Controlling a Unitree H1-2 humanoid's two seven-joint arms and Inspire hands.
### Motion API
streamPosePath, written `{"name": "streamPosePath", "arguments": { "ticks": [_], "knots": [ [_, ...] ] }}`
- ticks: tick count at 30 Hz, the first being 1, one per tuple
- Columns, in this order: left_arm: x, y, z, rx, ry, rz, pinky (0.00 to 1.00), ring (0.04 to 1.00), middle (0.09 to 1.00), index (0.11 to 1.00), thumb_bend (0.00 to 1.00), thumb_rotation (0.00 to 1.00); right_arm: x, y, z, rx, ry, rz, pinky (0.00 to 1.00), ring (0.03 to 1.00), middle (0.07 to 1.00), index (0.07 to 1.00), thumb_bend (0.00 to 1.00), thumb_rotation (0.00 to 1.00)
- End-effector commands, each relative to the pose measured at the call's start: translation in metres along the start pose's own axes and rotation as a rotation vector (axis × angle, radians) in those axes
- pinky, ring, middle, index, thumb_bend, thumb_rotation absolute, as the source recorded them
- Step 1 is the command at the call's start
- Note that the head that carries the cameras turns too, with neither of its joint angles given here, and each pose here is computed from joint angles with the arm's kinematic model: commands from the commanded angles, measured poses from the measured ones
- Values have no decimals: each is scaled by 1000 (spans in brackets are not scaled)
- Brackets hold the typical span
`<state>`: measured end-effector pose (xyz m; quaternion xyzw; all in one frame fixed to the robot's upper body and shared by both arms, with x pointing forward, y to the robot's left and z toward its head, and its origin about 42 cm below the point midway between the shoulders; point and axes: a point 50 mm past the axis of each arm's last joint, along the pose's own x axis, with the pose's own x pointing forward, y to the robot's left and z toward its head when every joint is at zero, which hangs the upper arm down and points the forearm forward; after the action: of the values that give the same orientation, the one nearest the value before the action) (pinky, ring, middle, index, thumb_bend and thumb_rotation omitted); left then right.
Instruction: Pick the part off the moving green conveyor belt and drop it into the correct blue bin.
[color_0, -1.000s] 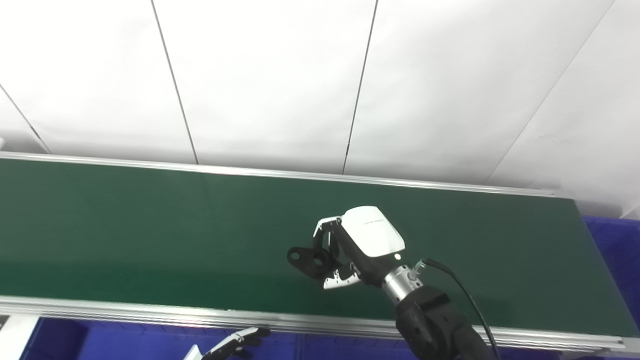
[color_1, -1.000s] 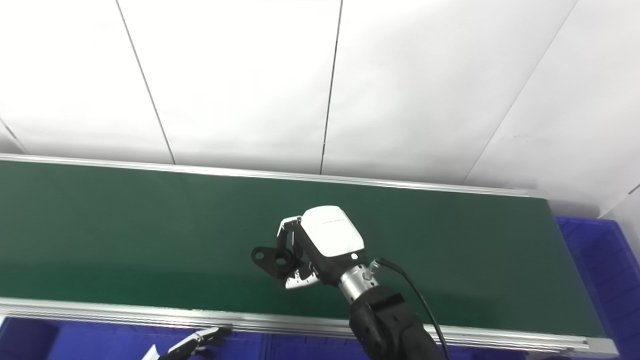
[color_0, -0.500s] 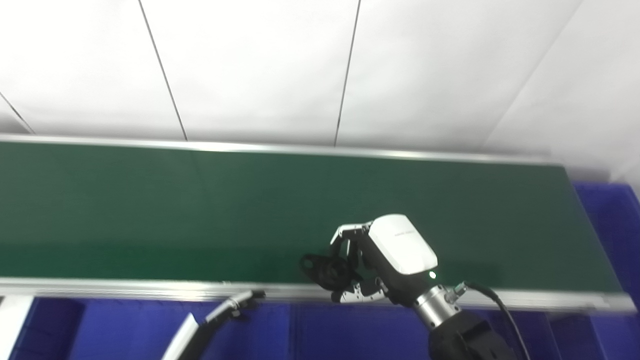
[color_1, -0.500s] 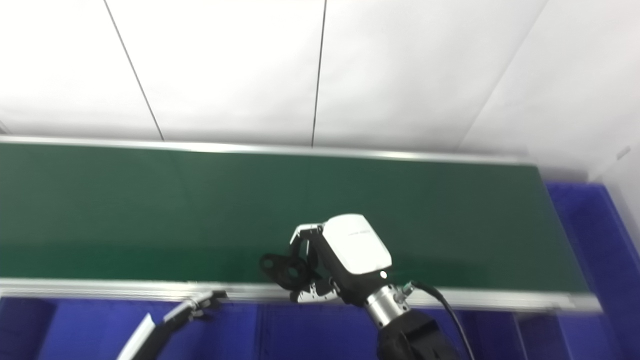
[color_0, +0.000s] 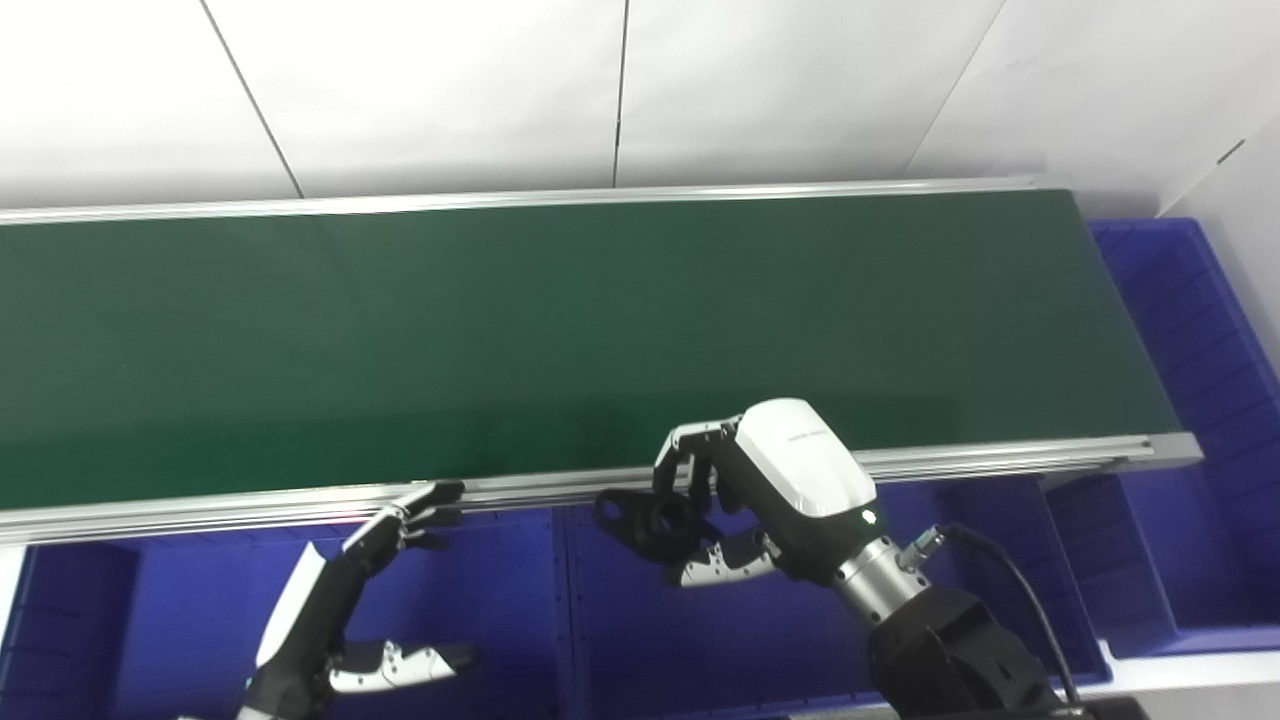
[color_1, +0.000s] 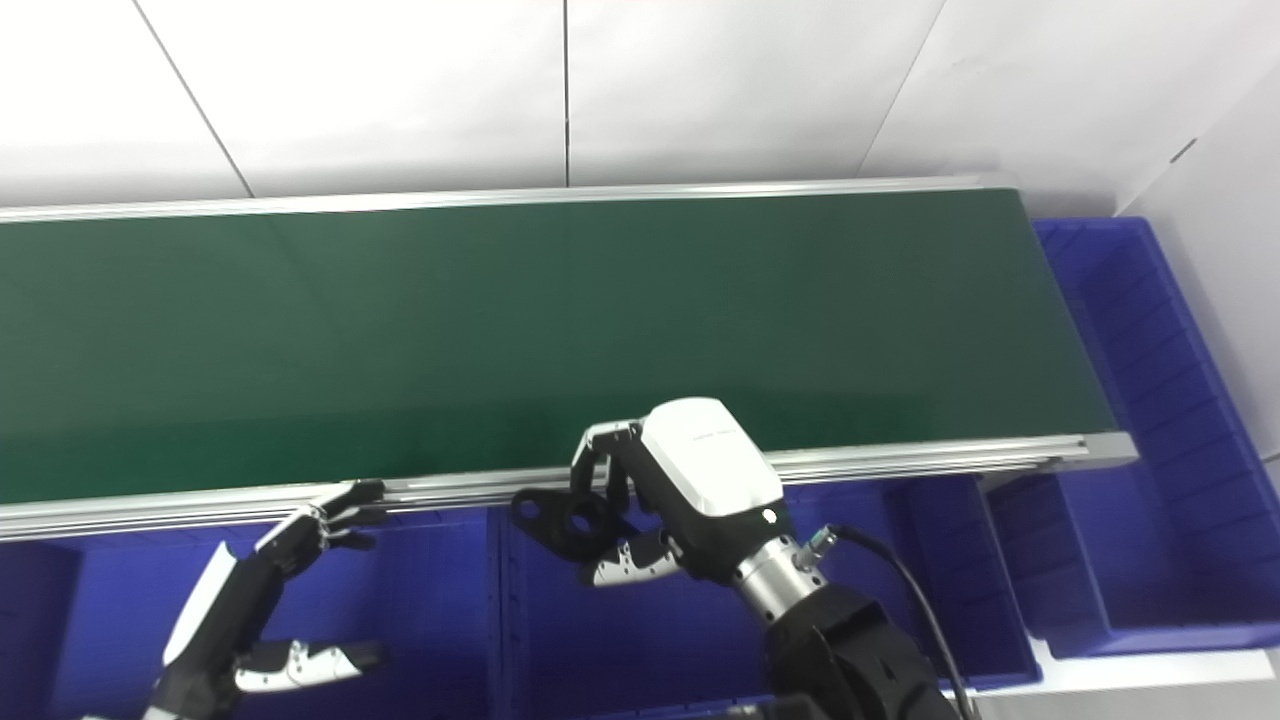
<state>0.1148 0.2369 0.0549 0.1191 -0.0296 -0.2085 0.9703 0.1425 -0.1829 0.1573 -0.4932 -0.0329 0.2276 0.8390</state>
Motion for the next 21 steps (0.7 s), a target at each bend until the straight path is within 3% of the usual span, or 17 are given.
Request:
{"name": "streamPosePath", "arguments": {
  "ticks": [1, 6, 8, 10, 15, 21],
  "knots": [
    [1, 0, 11, -25, -58, -9, 684, 773, 837, 817, 788, 417, -4, 1, 4, -4, -52, 6, 217, 283, 382, 489, 516, 123],
    [2, 2, 12, -62, -56, 11, 685, 769, 825, 817, 759, 410, -5, 22, -12, -20, -36, 47, 218, 288, 377, 488, 516, 122],
    [3, 3, 12, -76, -57, 10, 689, 769, 823, 819, 755, 419, -4, 28, -20, -25, -21, 60, 232, 303, 449, 486, 527, 31],
    [2, 4, 13, -81, -60, 11, 690, 767, 819, 820, 759, 427, -3, 32, -25, -26, -6, 66, 231, 305, 470, 486, 530, 6],
    [4, 7, 14, -101, -72, -4, 695, 771, 820, 823, 753, 418, 8, 51, -44, -35, 89, 101, 204, 274, 472, 486, 532, 0],
    [5, 8, 16, -109, -89, 7, 676, 759, 814, 817, 753, 428, 23, 68, -54, -63, 140, 164, 185, 259, 471, 488, 531, 0]
  ]
}}
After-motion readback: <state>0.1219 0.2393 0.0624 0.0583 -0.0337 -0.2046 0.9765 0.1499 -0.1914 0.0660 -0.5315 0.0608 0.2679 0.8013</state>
